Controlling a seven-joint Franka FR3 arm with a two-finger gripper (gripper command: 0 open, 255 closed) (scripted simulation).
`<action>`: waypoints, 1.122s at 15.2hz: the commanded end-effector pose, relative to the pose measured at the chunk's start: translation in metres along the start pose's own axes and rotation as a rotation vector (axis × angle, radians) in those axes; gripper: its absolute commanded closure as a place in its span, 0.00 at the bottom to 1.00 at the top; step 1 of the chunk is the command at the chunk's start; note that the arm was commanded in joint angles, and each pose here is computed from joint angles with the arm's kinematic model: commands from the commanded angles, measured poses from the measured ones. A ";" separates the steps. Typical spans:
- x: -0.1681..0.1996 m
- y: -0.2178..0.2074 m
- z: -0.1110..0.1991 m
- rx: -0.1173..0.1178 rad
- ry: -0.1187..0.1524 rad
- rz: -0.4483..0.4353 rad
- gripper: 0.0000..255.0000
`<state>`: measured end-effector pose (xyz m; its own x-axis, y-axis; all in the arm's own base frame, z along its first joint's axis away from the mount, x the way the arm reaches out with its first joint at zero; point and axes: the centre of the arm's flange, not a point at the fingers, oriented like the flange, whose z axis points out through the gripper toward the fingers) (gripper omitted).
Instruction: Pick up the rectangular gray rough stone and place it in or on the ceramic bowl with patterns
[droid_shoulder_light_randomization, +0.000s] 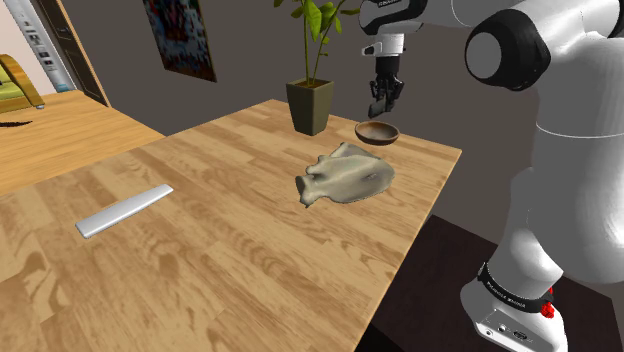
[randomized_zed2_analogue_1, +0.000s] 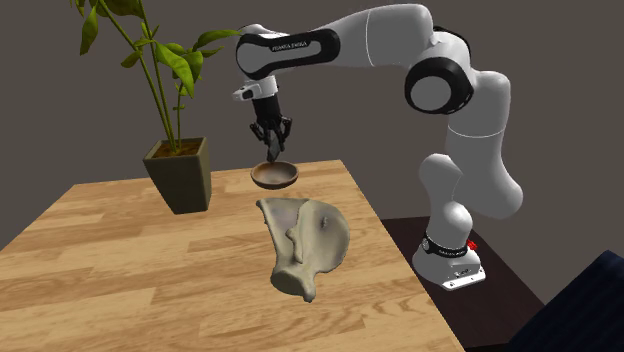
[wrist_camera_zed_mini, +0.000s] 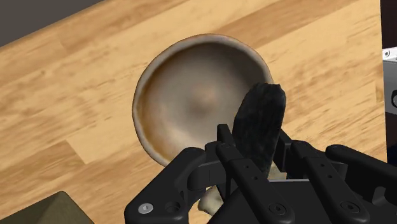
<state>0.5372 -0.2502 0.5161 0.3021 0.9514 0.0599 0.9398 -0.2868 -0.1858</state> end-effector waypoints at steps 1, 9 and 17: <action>0.001 0.010 0.008 0.001 0.003 -0.003 1.00; -0.001 0.018 0.050 0.001 0.003 -0.003 1.00; -0.002 0.021 0.063 0.001 0.003 -0.003 1.00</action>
<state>0.5460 -0.2509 0.4507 0.3002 0.9518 0.0629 0.9404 -0.2842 -0.1868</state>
